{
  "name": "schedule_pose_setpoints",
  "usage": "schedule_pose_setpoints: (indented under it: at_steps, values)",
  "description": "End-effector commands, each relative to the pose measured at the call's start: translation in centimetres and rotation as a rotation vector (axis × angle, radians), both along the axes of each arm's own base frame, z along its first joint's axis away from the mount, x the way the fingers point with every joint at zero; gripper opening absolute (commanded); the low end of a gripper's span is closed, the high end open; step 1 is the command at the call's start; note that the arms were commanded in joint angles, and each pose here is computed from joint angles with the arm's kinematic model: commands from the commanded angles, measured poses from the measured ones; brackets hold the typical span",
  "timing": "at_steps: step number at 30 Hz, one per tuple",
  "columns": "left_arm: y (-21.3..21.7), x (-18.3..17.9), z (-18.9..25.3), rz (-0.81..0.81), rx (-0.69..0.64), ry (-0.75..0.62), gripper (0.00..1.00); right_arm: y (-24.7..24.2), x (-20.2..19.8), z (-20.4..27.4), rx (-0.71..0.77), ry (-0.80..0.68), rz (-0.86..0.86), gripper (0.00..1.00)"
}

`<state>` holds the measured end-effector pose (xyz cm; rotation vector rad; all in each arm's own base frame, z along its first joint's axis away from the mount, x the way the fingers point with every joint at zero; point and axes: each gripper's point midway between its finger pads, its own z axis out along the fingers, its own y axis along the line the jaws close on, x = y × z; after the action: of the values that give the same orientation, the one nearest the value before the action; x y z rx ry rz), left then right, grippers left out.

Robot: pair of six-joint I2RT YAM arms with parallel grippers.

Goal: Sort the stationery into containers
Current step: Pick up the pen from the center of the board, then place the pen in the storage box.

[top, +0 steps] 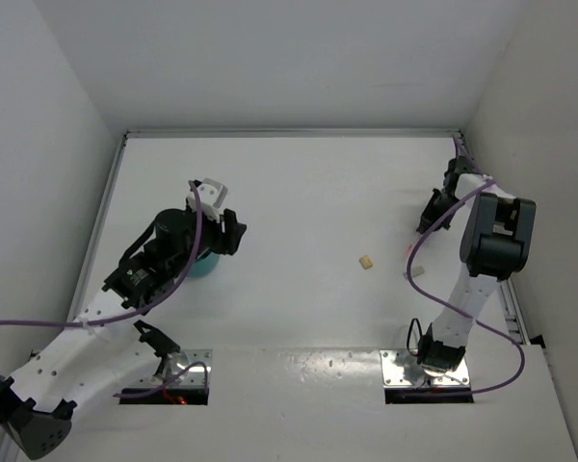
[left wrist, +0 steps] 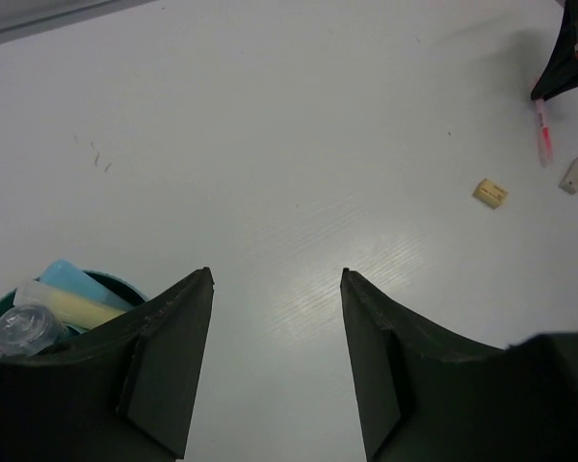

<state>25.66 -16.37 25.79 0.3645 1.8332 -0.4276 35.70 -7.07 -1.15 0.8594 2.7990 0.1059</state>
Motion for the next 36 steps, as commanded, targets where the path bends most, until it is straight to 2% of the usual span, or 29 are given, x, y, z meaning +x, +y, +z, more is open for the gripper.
schedule_pose_setpoints:
  at_steps: [1,5,7,8,9,10,11,14,15,17,19,21,22,26,27,28,29,30,31,32,33,36]
  values:
    - [1.0,0.4,1.6,0.054,-0.022,-0.062,0.61,1.9,6.0,3.9,0.099,-0.186,0.057,0.00]
    - [2.3,0.3,2.5,0.109,-0.034,-0.115,0.61,5.2,11.7,8.2,0.188,-0.345,0.173,0.00]
    - [3.6,0.1,3.1,0.161,-0.050,-0.152,0.62,8.1,14.8,11.7,0.179,-0.456,0.286,0.00]
    - [4.1,0.1,3.9,0.185,-0.065,-0.178,0.62,9.4,16.9,14.9,0.153,-0.551,0.349,0.00]
    - [5.1,0.1,4.1,0.236,-0.070,-0.198,0.62,12.9,17.6,16.0,0.126,-0.587,0.472,0.00]
    - [6.1,-0.2,4.8,0.273,-0.093,-0.232,0.62,14.6,19.3,19.2,0.066,-0.684,0.538,0.00]
    - [7.4,-0.3,4.6,0.344,-0.099,-0.239,0.62,19.2,19.3,20.6,0.023,-0.739,0.691,0.00]
    - [10.5,-1.4,6.8,0.479,-0.191,-0.319,0.62,25.7,20.3,26.0,-0.130,-0.928,0.878,0.00]
    - [12.6,-1.5,6.0,0.589,-0.200,-0.317,0.62,30.1,19.2,26.9,-0.167,-0.982,1.002,0.00]
    - [15.4,-2.2,6.2,0.729,-0.240,-0.344,0.68,34.6,18.7,28.5,-0.177,-1.098,1.101,0.00]
    - [18.3,-3.3,6.3,0.878,-0.281,-0.367,0.71,40.0,15.9,28.2,-0.130,-1.172,1.253,0.00]
    - [19.4,-3.7,6.0,0.944,-0.288,-0.370,0.71,43.8,14.1,29.9,-0.076,-1.291,1.328,0.00]
    - [20.0,-4.0,6.1,0.977,-0.294,-0.376,0.71,46.6,12.0,30.7,0.005,-1.340,1.380,0.00]
    - [20.9,-4.5,6.7,1.007,-0.330,-0.403,0.71,52.5,9.2,32.1,0.331,-1.427,1.348,0.00]
    - [21.1,-4.8,7.0,1.004,-0.344,-0.414,0.71,53.5,8.8,33.6,0.412,-1.499,1.344,0.00]
    - [21.1,-4.9,6.9,1.003,-0.353,-0.420,0.71,54.5,9.1,33.0,0.483,-1.498,1.325,0.00]
    - [21.1,-5.0,7.1,0.991,-0.363,-0.426,0.71,55.7,8.2,33.1,0.614,-1.467,1.283,0.00]
    - [21.5,-5.5,7.6,1.000,-0.389,-0.447,0.71,56.3,7.7,35.5,0.688,-1.550,1.282,0.00]
    - [21.5,-5.7,7.9,0.988,-0.402,-0.456,0.71,57.1,7.6,35.4,0.722,-1.522,1.272,0.00]
    - [21.3,-5.7,7.7,0.978,-0.408,-0.460,0.71,58.8,7.5,33.0,0.758,-1.466,1.273,0.00]
    - [21.5,-6.1,8.0,0.978,-0.427,-0.473,0.71,59.7,6.8,34.6,0.789,-1.495,1.295,0.00]
    - [21.7,-6.4,8.3,0.973,-0.442,-0.494,0.71,62.3,4.9,33.6,0.854,-1.485,1.327,0.00]
